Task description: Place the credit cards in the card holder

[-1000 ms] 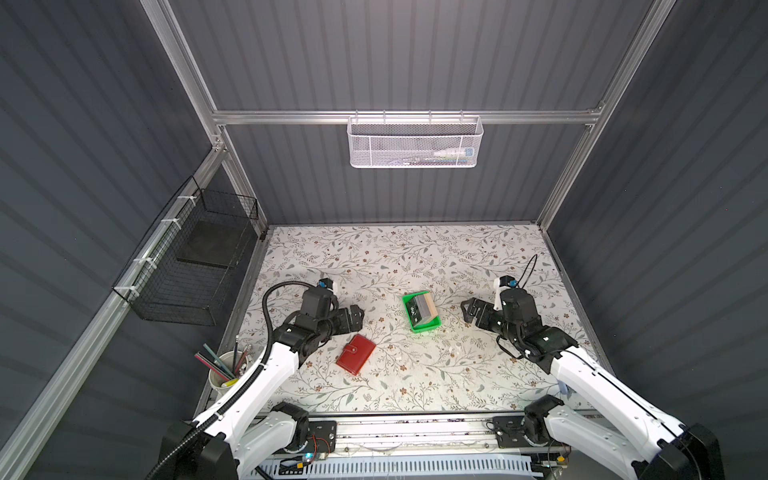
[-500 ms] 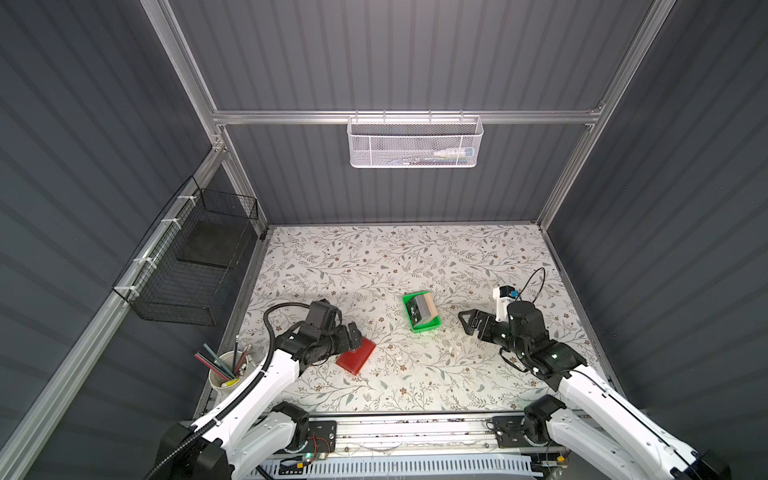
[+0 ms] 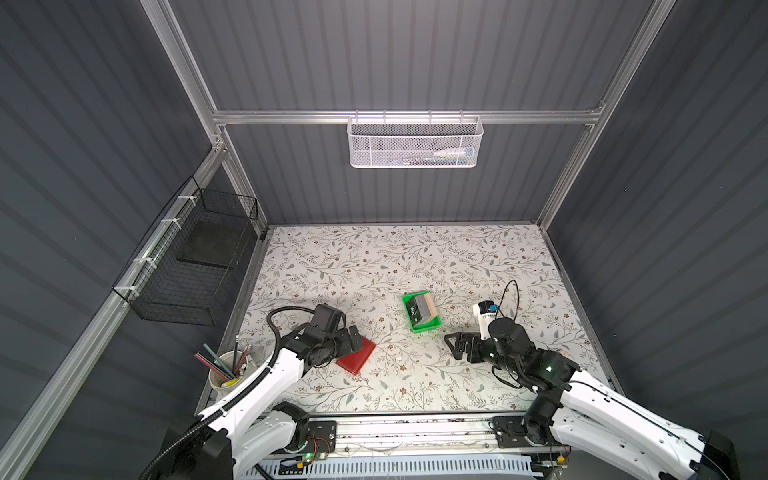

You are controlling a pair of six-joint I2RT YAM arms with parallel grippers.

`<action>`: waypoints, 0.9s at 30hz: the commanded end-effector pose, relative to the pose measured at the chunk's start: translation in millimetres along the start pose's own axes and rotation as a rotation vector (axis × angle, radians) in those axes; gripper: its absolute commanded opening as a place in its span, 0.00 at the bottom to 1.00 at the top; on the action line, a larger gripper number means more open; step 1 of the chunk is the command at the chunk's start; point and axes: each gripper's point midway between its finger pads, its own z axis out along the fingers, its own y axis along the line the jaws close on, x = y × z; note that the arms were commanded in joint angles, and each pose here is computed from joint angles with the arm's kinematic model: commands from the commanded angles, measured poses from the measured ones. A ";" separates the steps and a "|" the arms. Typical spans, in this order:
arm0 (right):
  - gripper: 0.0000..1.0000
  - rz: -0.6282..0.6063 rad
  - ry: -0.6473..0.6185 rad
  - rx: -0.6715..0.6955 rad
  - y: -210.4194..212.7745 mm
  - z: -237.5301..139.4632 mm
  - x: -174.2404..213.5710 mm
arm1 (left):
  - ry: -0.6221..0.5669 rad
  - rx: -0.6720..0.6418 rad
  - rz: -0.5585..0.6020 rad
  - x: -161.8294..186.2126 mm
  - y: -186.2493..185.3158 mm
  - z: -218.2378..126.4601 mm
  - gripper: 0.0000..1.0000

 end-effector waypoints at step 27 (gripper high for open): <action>0.99 -0.004 -0.029 0.067 -4.3 -8.4 -5.7 | 0.008 0.049 0.009 -0.9 -11.2 5.8 0.86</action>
